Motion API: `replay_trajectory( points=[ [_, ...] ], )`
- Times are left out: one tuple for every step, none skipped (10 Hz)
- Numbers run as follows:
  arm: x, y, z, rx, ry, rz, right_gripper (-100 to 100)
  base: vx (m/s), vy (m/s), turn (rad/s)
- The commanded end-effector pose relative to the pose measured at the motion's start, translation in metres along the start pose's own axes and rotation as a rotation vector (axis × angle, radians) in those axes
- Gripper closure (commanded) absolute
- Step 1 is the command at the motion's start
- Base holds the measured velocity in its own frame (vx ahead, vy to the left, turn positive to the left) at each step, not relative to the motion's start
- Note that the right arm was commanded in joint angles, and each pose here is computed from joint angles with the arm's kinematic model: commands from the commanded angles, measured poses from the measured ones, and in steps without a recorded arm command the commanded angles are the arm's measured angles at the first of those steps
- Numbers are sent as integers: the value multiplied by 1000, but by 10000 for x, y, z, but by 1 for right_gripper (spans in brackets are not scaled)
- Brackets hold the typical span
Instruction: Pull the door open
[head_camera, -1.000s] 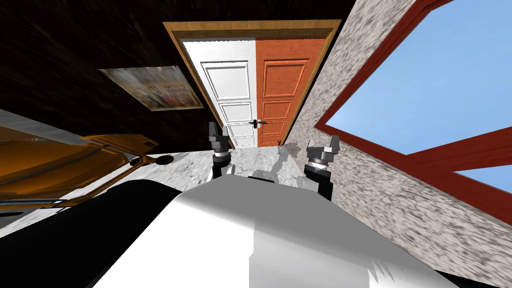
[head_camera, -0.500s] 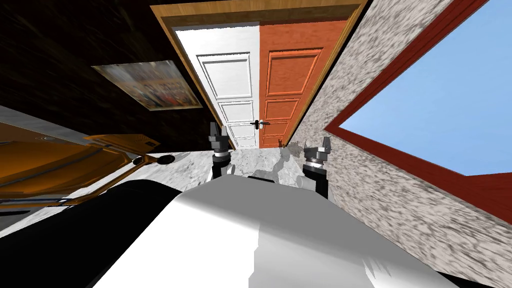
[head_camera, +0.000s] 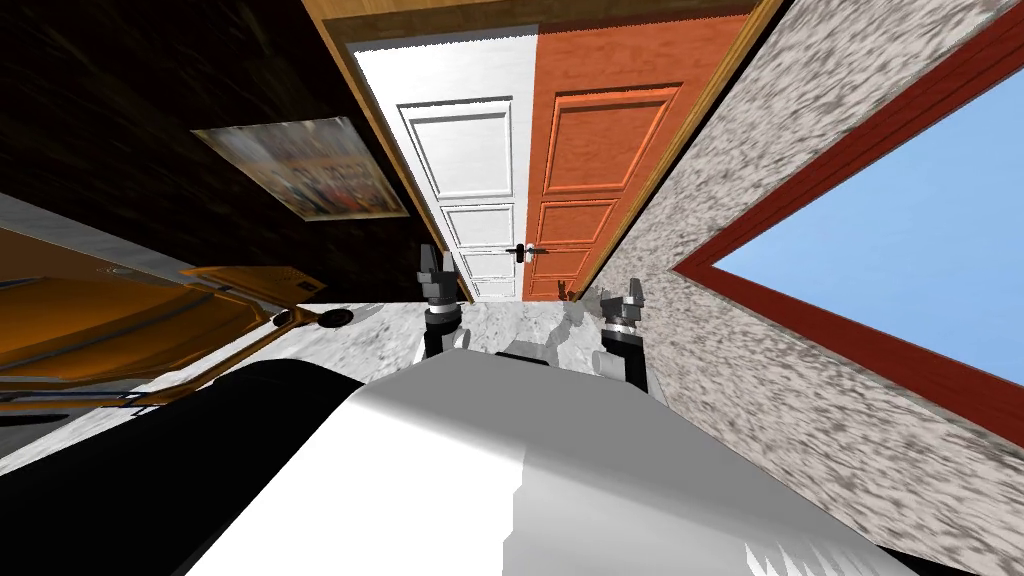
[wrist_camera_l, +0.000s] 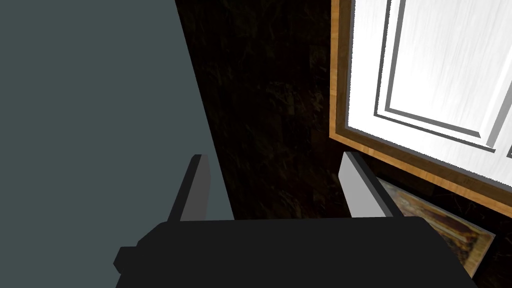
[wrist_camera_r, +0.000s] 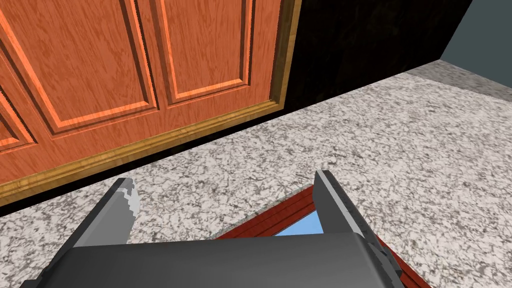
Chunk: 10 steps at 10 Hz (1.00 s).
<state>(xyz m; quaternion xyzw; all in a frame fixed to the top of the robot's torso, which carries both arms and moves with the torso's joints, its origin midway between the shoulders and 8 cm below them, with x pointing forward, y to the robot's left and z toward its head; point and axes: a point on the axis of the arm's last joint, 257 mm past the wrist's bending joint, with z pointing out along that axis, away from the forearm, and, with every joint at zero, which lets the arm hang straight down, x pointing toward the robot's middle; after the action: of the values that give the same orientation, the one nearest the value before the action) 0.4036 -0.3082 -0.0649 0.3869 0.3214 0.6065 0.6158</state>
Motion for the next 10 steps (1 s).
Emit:
replay_trajectory(
  points=[
    [-15,-114,-4,21,5,-3,-100,138,34,61],
    [-23,-173,-6,33,8,-5,-100,103,30,68],
    [-33,-231,-8,45,10,-7,-100,87,27,41],
    [-53,-349,-14,69,15,-11,-100,121,62,96],
    [-65,-411,-17,81,17,-13,-100,129,58,67],
    [-89,-533,-26,106,20,-17,-100,140,66,101],
    [-103,-593,-31,119,22,-19,-100,179,52,63],
    [-117,-654,-36,132,24,-21,-100,143,50,63],
    [-147,-776,-49,157,26,-25,-100,140,46,111],
    [-162,-837,-56,170,27,-27,-100,150,45,77]
  ],
)
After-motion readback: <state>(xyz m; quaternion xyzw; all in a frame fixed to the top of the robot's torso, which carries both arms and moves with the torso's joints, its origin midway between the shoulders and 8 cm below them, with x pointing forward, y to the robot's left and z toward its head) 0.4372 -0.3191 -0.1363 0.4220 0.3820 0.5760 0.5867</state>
